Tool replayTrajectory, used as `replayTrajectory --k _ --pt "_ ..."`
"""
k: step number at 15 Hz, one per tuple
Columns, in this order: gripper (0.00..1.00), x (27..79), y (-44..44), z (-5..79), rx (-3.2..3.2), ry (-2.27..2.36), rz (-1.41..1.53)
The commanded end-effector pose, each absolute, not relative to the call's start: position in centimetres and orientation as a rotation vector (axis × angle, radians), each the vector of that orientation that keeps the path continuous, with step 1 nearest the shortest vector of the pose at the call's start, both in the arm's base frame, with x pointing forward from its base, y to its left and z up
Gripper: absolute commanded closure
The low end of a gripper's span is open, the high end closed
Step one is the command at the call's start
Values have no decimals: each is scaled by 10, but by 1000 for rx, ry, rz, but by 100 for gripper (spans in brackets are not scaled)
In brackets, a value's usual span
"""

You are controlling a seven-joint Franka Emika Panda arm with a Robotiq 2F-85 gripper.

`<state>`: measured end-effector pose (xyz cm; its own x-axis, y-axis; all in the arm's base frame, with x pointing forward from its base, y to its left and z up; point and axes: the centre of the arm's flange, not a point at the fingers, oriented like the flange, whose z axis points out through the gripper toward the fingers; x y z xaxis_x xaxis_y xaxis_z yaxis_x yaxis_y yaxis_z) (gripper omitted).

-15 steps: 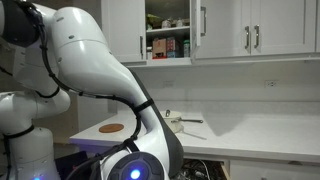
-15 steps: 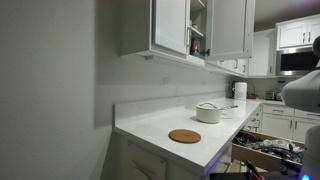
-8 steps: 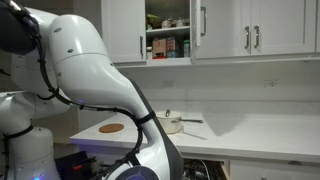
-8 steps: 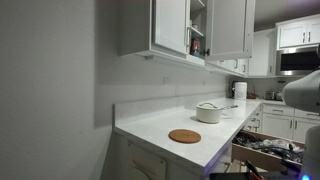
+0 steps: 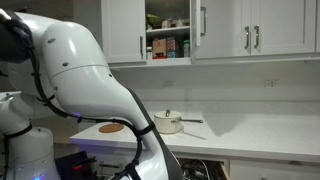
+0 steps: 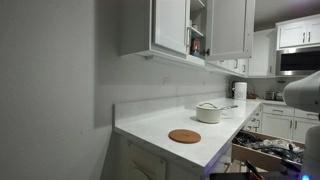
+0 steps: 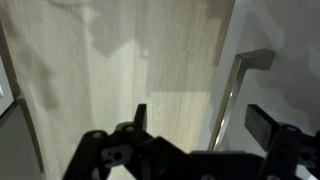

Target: Close the drawer

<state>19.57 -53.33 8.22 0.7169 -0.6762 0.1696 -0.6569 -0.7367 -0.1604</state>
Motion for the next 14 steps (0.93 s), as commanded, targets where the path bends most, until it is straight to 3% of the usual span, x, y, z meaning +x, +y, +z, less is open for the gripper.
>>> replayTrajectory --k 1,10,14 --pt "27 201 -531 76 -2850 1089 -348" --pt "97 213 -530 79 -2838 1085 -456" --pt "100 218 -518 71 -2772 1089 -494"
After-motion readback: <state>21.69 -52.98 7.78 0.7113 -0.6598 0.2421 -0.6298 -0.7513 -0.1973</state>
